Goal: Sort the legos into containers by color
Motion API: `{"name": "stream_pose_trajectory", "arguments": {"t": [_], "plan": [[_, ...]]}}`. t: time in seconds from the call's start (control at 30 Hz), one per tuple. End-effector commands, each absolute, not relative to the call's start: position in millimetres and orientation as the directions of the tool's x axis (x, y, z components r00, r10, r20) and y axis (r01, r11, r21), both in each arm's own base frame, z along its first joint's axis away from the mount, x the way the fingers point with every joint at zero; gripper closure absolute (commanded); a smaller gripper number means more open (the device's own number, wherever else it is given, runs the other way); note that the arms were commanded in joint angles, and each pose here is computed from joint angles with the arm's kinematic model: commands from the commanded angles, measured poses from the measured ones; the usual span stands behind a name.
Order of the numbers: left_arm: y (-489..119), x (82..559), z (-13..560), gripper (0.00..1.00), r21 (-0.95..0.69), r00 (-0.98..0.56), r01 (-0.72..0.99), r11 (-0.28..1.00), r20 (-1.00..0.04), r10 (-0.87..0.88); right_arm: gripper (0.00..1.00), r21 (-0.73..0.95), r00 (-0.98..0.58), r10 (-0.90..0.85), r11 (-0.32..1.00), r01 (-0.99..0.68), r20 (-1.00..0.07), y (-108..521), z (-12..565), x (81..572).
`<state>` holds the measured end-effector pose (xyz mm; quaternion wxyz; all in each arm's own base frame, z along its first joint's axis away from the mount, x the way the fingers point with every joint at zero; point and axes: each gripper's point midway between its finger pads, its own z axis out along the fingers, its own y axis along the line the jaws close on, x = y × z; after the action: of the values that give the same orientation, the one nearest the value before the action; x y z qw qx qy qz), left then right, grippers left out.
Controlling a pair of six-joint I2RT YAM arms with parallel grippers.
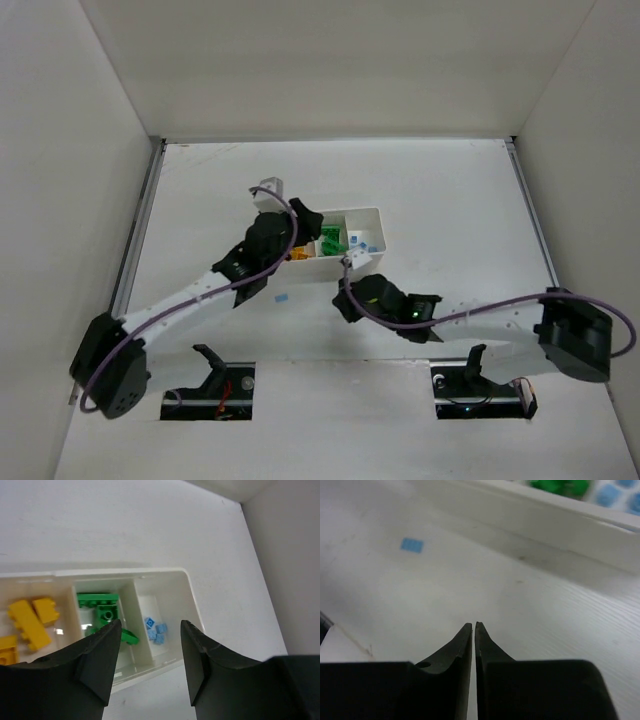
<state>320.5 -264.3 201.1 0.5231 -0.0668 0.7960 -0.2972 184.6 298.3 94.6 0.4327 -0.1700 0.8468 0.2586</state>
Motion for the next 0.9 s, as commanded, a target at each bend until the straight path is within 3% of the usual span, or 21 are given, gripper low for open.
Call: {"name": "stream_pose_trajectory", "arguments": {"t": [0.0,0.07,0.23,0.3,0.47,0.87], "plan": [[-214.2,311.7,202.4,0.53,-0.546,-0.383,0.144,0.825,-0.8,-0.462,0.87,0.271,-0.461,-0.146,0.641,-0.718,-0.875,369.2,120.6,168.0],[-180.6,304.1,194.7,0.53,-0.541,-0.363,0.087,0.836,-0.799,-0.479,0.82,0.206,-0.415,-0.211,0.622,-0.756,-0.885,388.5,114.0,170.9],[-117.4,285.6,181.3,0.53,-0.545,-0.305,-0.021,0.838,-0.795,-0.525,0.54,0.086,-0.332,-0.343,0.57,-0.817,-0.879,417.1,90.9,189.8],[-103.5,279.8,174.4,0.53,-0.554,-0.29,-0.042,0.832,-0.79,-0.54,0.5,0.028,-0.305,-0.416,0.553,-0.832,-0.857,421.6,76.9,200.8],[-94.2,273.2,163.0,0.53,-0.581,-0.306,-0.046,0.813,-0.766,-0.565,0.49,-0.074,-0.239,-0.541,0.493,-0.867,-0.807,432.6,55.1,217.7],[-87.1,271.4,157.2,0.54,-0.632,-0.304,-0.047,0.773,-0.728,-0.614,0.49,-0.035,-0.213,-0.591,0.379,-0.925,-0.778,460.0,38.5,222.5]]}}
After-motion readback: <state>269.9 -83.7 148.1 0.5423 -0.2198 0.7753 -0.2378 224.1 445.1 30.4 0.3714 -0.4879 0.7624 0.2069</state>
